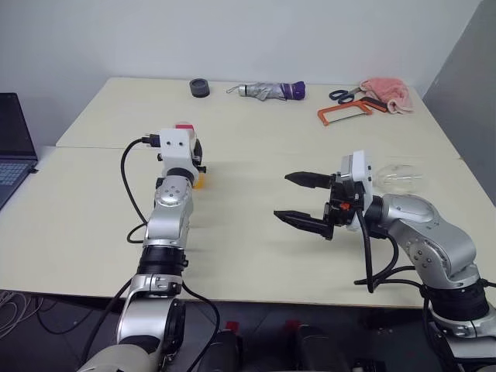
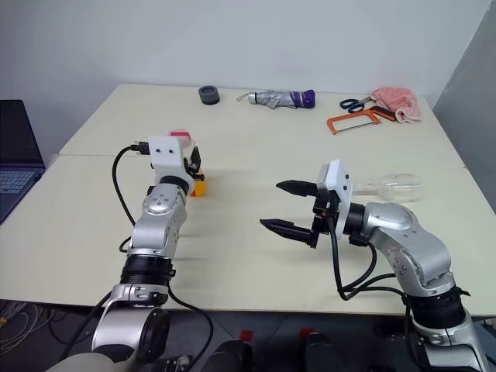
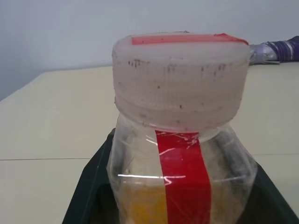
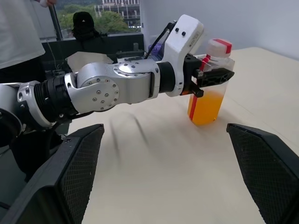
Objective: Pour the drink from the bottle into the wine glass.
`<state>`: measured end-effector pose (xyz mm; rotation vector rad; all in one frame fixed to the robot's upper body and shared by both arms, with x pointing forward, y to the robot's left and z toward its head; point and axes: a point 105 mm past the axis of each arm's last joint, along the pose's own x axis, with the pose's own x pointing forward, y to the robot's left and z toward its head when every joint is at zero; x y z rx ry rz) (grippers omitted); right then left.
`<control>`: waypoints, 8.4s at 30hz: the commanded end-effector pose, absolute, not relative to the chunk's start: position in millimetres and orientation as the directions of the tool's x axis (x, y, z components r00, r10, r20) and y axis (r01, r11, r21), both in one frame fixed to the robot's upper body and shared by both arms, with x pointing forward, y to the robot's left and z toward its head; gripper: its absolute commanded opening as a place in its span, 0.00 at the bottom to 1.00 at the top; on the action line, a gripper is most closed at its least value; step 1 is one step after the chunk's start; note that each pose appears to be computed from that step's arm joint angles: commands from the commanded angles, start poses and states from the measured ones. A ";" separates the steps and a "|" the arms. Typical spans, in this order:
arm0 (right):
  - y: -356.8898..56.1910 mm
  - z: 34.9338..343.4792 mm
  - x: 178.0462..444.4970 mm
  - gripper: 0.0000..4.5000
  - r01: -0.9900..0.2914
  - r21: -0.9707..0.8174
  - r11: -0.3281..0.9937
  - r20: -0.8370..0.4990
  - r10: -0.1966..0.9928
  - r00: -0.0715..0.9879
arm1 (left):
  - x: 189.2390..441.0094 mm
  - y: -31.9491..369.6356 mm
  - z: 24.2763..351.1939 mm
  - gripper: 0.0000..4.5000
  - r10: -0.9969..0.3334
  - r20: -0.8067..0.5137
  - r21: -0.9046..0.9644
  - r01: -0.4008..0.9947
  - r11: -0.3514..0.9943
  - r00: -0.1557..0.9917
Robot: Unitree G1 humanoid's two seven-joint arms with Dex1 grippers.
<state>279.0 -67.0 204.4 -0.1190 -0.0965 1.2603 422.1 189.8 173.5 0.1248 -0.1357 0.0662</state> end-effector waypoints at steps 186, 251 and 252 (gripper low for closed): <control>-64.0 248.3 267.4 0.91 -0.712 -0.279 0.645 0.195 0.764 0.615 | 346.4 20.8 196.4 0.39 -0.999 -0.024 0.311 0.950 0.030 0.040; -60.8 245.2 277.2 0.88 -0.677 -0.358 0.644 0.176 0.758 0.628 | 339.4 21.8 191.4 0.39 -0.998 -0.057 0.289 0.956 -0.038 -0.022; -62.0 244.6 278.6 0.88 -0.671 -0.360 0.648 0.175 0.753 0.634 | 339.3 21.9 191.6 0.39 -0.998 -0.057 0.289 0.957 -0.038 -0.023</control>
